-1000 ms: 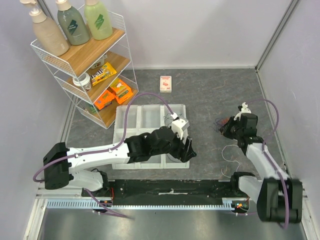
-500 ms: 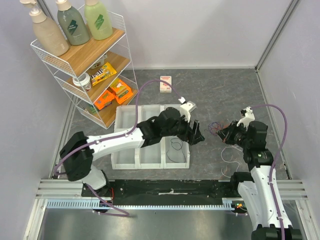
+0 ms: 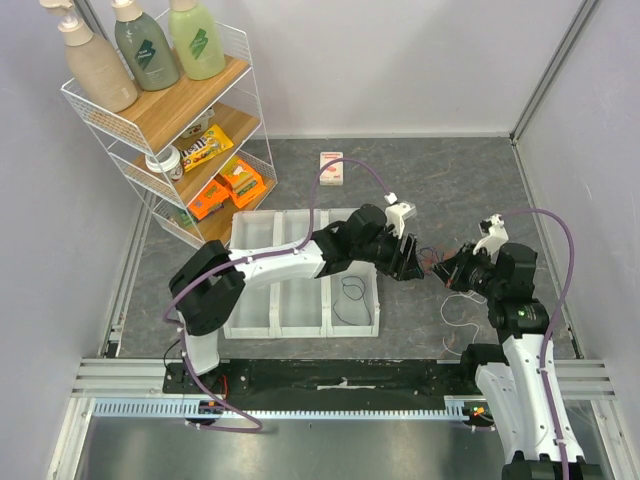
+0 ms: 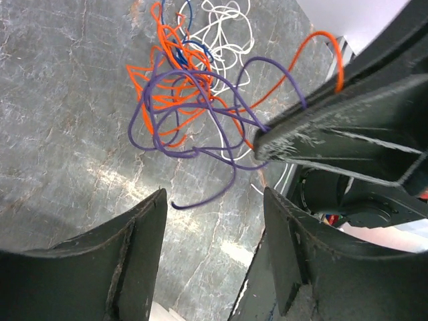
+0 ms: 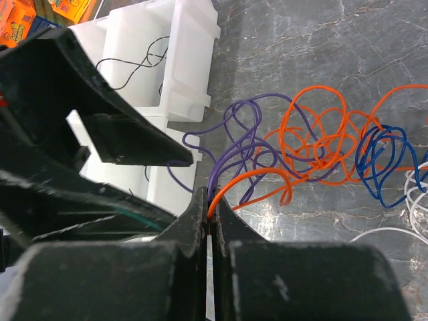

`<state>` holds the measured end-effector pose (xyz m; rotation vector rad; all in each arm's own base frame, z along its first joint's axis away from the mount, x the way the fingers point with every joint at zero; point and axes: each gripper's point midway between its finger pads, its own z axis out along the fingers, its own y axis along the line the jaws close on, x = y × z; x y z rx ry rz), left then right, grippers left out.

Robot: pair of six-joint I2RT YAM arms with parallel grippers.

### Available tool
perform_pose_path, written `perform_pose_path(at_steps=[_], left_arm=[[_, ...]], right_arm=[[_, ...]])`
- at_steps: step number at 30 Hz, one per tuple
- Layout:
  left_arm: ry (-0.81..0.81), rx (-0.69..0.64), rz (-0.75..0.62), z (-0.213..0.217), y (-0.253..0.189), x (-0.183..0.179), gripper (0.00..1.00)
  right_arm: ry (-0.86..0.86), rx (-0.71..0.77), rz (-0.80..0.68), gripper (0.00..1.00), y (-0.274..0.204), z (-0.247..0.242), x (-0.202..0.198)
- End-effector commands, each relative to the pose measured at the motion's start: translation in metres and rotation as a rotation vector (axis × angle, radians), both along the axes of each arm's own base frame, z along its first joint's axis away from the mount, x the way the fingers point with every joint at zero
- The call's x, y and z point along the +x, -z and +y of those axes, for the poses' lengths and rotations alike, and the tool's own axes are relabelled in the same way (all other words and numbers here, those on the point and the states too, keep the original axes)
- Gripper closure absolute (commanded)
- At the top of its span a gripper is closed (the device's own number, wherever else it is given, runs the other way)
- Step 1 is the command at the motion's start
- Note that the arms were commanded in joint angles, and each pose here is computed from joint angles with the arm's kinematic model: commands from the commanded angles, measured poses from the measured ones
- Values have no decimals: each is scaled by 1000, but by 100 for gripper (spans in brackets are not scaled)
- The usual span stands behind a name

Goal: Untangle the cables

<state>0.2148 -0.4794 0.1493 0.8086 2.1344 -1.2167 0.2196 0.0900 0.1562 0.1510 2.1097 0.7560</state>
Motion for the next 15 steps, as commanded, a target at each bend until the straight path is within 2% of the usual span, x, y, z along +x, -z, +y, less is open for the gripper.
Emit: perform_pose_path(at_steps=[1, 4, 6, 9, 12, 13, 15], left_arm=[[6, -51, 14, -17, -9, 7, 35], [-8, -53, 21, -20, -8, 12, 37], [-20, -57, 14, -22, -10, 17, 43], [-39, -54, 0, -22, -13, 22, 62], [-54, -58, -28, -18, -22, 24, 93], [-62, -56, -36, -15, -23, 23, 96], [-67, -77, -62, -8, -38, 20, 98]], right_arm=[[-39, 24, -27, 100, -13, 7, -3], [-42, 19, -20, 100, -10, 7, -4], [-49, 23, -13, 100, -9, 8, -5], [-47, 23, -17, 100, -9, 8, -5], [-25, 15, -15, 100, -7, 5, -4], [-15, 14, -10, 99, -5, 4, -4], [42, 6, 11, 87, -1, -4, -1]])
